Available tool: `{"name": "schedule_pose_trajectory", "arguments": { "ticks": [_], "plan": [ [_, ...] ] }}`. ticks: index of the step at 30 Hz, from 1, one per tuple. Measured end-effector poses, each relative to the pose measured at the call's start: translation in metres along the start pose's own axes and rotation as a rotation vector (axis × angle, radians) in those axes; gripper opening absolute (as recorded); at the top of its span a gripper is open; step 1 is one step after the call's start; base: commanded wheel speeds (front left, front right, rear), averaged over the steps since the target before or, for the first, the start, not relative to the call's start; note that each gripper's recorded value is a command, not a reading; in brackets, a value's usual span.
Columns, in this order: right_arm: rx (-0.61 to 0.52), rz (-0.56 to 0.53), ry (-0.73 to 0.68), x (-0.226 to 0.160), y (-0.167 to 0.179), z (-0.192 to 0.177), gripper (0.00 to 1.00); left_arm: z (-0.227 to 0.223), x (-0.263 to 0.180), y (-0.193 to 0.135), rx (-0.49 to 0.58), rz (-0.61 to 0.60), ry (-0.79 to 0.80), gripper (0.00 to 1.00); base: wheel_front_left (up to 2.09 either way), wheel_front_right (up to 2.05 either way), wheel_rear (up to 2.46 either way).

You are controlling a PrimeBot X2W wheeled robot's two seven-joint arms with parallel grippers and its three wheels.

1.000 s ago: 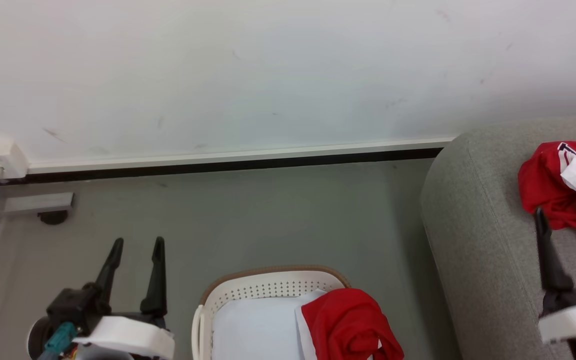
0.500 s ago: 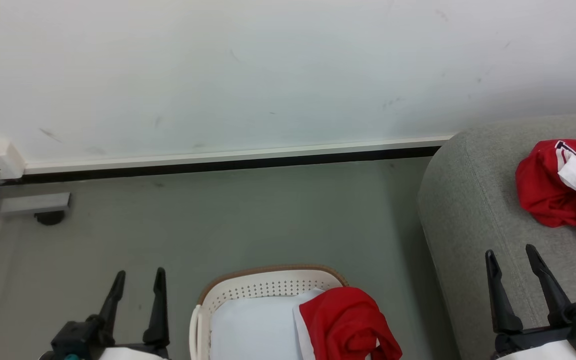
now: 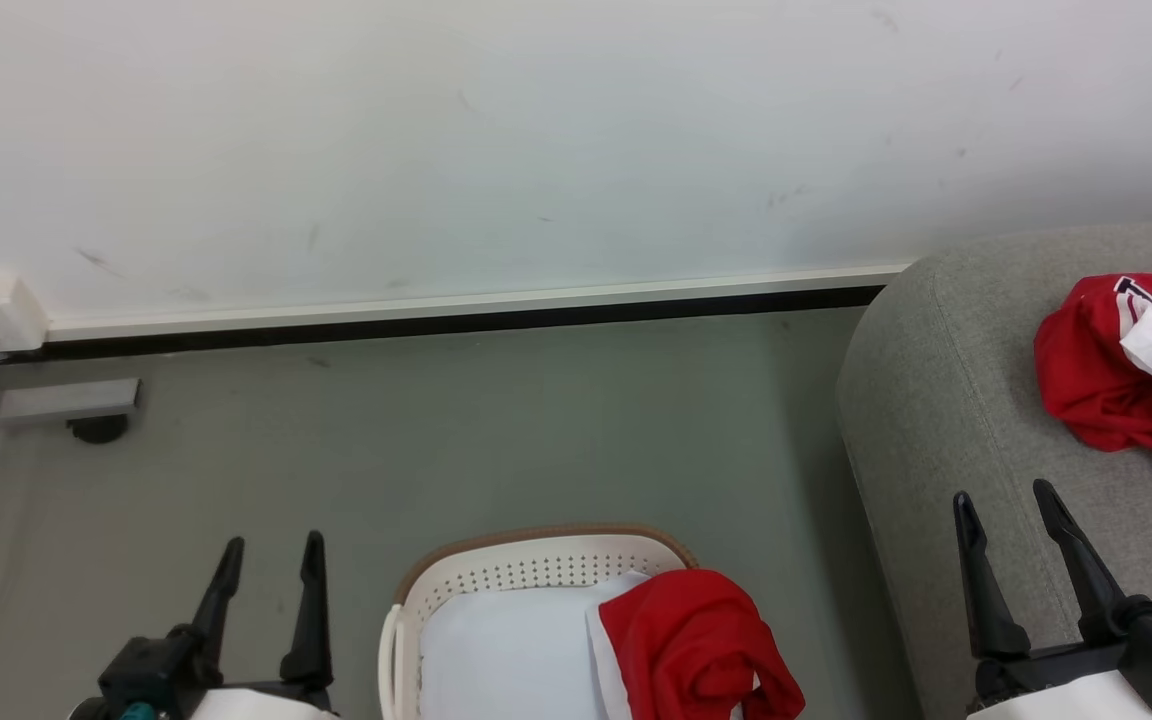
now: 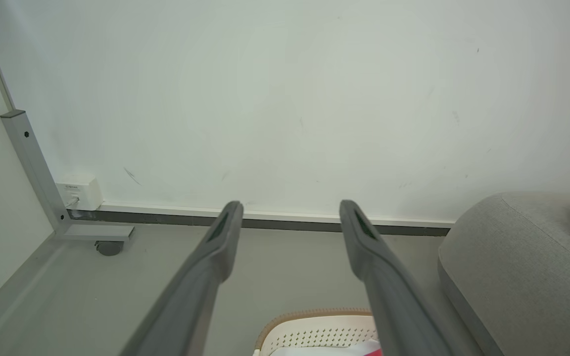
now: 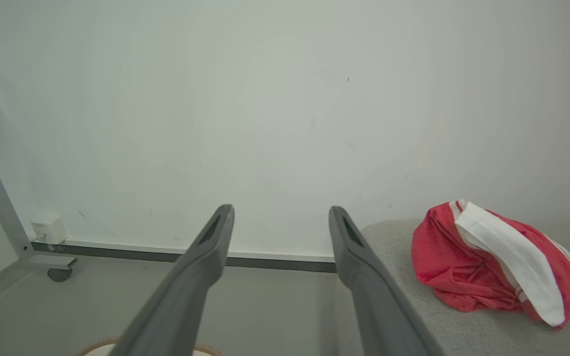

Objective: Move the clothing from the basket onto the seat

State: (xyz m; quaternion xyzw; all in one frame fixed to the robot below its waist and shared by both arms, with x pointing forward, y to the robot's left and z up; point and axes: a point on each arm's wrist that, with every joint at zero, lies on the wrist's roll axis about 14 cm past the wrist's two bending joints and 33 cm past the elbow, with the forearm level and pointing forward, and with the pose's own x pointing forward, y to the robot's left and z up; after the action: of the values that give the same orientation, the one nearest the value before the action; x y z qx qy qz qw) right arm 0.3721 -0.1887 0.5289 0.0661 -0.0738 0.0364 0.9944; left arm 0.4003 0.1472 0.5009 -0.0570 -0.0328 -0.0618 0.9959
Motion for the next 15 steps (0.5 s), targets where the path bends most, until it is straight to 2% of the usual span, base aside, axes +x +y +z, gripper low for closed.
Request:
{"name": "schedule_pose_trajectory", "arguments": {
  "ticks": [15],
  "plan": [
    [-0.011,0.011,0.015,0.0013,0.0001,-0.0039,1.0,-0.0048,0.0031,-0.004,-0.009,-0.009,0.013,1.0,0.0,0.0,0.0]
  ]
}}
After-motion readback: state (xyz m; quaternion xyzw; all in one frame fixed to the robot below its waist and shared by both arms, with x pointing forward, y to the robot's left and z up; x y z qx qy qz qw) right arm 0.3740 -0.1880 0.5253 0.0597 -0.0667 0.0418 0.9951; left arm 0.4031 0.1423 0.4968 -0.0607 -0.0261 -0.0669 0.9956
